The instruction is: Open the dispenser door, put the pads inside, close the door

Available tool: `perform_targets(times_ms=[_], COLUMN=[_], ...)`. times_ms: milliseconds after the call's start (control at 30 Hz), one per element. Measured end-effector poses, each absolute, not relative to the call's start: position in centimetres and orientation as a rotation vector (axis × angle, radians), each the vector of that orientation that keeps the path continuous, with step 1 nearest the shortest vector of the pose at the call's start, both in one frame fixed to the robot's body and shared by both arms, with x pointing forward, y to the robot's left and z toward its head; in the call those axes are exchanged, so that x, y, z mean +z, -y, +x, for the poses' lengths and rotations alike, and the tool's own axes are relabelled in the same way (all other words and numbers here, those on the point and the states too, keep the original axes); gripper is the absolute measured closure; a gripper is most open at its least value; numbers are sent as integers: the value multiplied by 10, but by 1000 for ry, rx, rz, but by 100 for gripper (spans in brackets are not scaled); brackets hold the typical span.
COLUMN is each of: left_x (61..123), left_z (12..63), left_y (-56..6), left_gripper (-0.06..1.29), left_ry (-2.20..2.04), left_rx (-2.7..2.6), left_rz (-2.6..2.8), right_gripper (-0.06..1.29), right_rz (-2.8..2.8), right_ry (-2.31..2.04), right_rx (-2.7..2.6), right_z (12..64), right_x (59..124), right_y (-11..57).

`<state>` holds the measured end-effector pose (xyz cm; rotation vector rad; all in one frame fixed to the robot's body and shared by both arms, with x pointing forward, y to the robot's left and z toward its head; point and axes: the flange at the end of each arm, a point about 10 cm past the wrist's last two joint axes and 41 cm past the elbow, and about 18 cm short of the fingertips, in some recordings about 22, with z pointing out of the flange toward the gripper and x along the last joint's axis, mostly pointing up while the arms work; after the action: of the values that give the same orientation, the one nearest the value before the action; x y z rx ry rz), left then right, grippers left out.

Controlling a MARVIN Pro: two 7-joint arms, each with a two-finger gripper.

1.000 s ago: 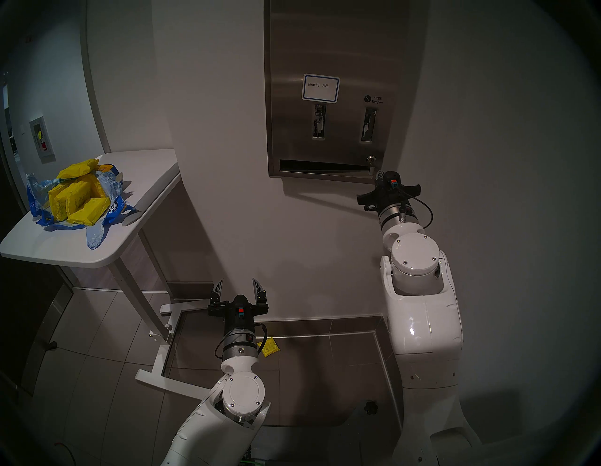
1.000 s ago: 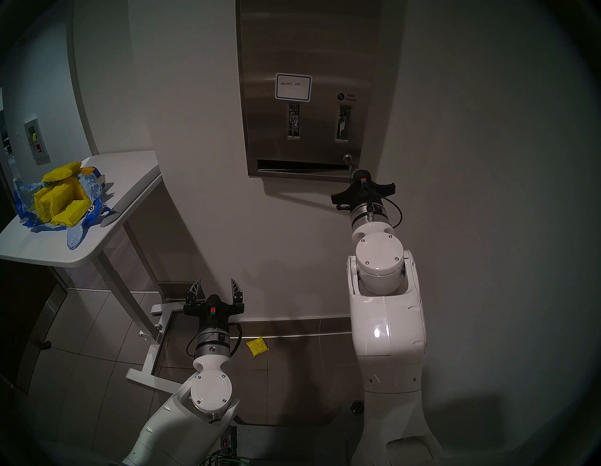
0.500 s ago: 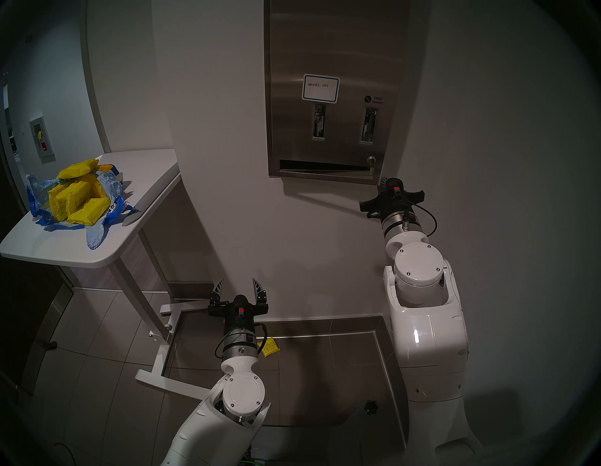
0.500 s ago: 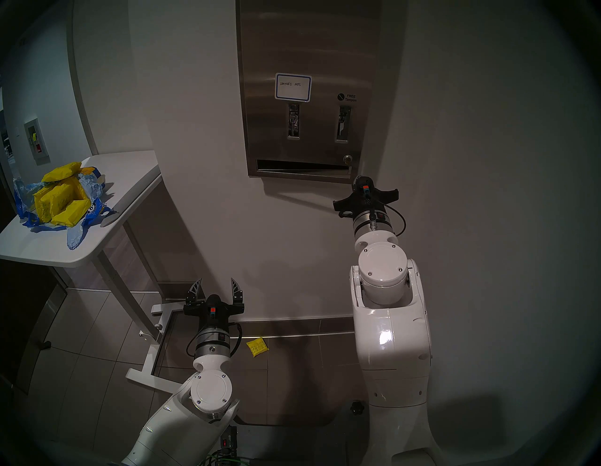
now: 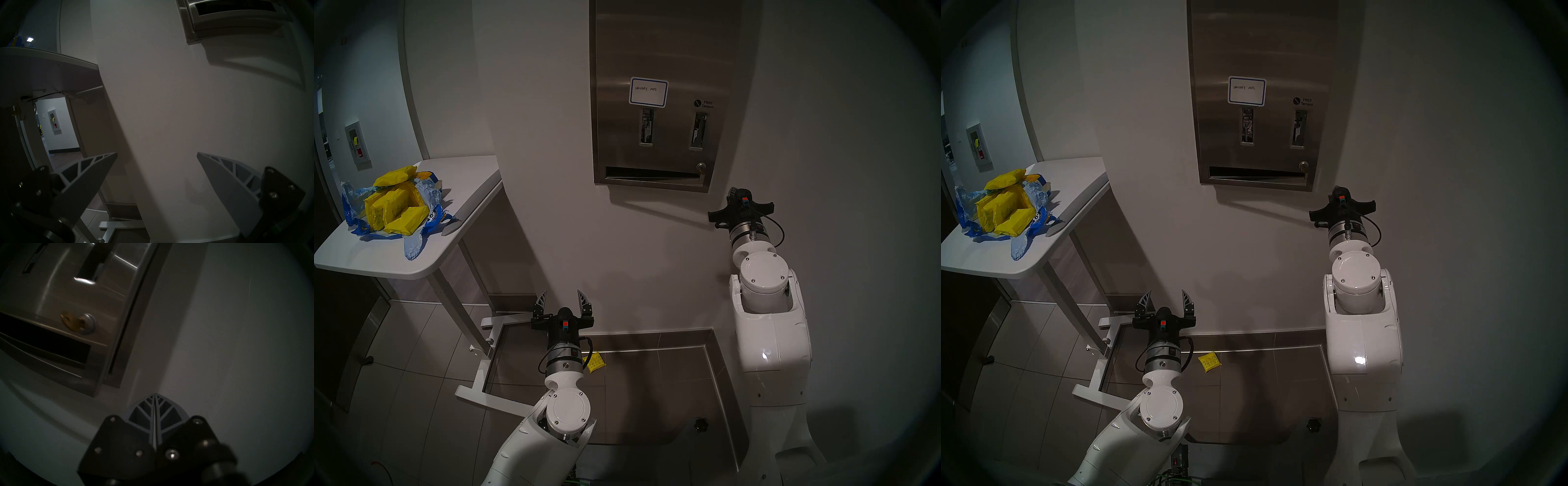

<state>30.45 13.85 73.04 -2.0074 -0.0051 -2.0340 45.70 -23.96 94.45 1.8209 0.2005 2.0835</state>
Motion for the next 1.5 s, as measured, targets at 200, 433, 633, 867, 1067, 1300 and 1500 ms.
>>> perform_targets(times_ms=[200, 433, 633, 867, 1067, 1300, 1500], left_x=[730, 731, 731, 731, 731, 731, 731], left_z=[305, 305, 305, 305, 305, 305, 305], left_y=[-138, -138, -138, -138, -138, -138, -138], left_gripper=[-4, -4, -4, -4, -4, -4, -4], left_ry=[5, 6, 6, 7, 8, 7, 7], left_rx=[-2034, -2034, -2034, -2035, -2035, -2035, -2035], left_rz=[-2007, -2006, -2005, -2004, -2003, -2002, -2002], right_gripper=[127, 127, 127, 127, 127, 127, 127], right_rz=[1815, 1796, 1789, 1796, 1801, 1781, 1761], right_ry=[-219, -269, -322, -374, -412, -445, -481], right_rx=[2081, 2105, 2124, 2133, 2138, 2146, 2140], right_z=[468, 483, 494, 508, 520, 531, 540], right_x=[945, 953, 957, 956, 954, 960, 963], right_y=[247, 248, 244, 240, 237, 237, 240])
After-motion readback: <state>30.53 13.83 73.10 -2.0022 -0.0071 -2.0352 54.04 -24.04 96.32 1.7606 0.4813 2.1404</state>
